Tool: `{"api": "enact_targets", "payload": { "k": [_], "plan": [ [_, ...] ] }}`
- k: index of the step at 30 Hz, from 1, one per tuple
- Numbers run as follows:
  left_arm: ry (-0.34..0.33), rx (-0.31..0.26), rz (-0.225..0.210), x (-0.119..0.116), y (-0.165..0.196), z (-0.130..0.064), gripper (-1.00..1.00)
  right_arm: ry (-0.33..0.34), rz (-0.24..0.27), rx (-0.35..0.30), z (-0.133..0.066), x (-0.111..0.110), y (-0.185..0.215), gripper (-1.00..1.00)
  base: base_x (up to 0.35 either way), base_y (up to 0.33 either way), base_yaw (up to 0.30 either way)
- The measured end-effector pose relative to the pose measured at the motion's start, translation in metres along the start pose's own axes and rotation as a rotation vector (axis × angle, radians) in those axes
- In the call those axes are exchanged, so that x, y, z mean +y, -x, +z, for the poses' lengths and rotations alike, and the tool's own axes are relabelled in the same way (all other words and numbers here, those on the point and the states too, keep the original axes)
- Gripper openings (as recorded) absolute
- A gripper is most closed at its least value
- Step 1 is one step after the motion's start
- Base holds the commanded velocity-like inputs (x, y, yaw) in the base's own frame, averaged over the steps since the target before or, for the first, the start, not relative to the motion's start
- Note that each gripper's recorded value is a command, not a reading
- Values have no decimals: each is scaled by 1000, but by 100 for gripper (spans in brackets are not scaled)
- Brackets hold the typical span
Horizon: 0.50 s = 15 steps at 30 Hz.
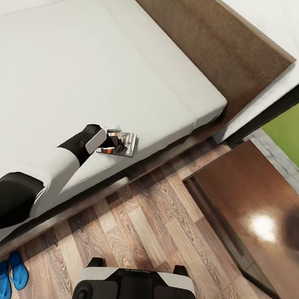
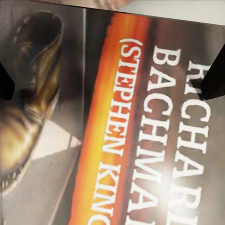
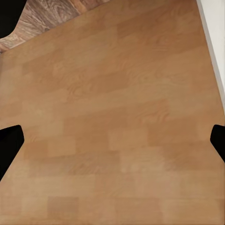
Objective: In the bedroom, move the book from the bed onto either nightstand, and place the two sandals side by side next to the bed.
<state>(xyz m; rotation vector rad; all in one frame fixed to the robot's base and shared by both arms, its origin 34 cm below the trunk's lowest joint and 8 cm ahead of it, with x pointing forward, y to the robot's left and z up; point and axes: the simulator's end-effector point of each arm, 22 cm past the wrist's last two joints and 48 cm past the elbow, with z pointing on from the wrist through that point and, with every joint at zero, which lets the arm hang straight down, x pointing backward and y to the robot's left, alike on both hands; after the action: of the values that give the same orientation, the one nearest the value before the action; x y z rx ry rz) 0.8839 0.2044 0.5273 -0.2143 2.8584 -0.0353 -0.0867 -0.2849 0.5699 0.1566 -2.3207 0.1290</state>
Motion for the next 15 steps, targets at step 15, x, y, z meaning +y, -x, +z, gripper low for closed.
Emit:
{"api": "enact_targets", "payload": {
  "k": [15],
  "plan": [
    [-5, -1, -6, -1, 0, 0, 100, 0, 1, 0, 0, 0, 0, 100, -11, 0, 0]
  ]
}}
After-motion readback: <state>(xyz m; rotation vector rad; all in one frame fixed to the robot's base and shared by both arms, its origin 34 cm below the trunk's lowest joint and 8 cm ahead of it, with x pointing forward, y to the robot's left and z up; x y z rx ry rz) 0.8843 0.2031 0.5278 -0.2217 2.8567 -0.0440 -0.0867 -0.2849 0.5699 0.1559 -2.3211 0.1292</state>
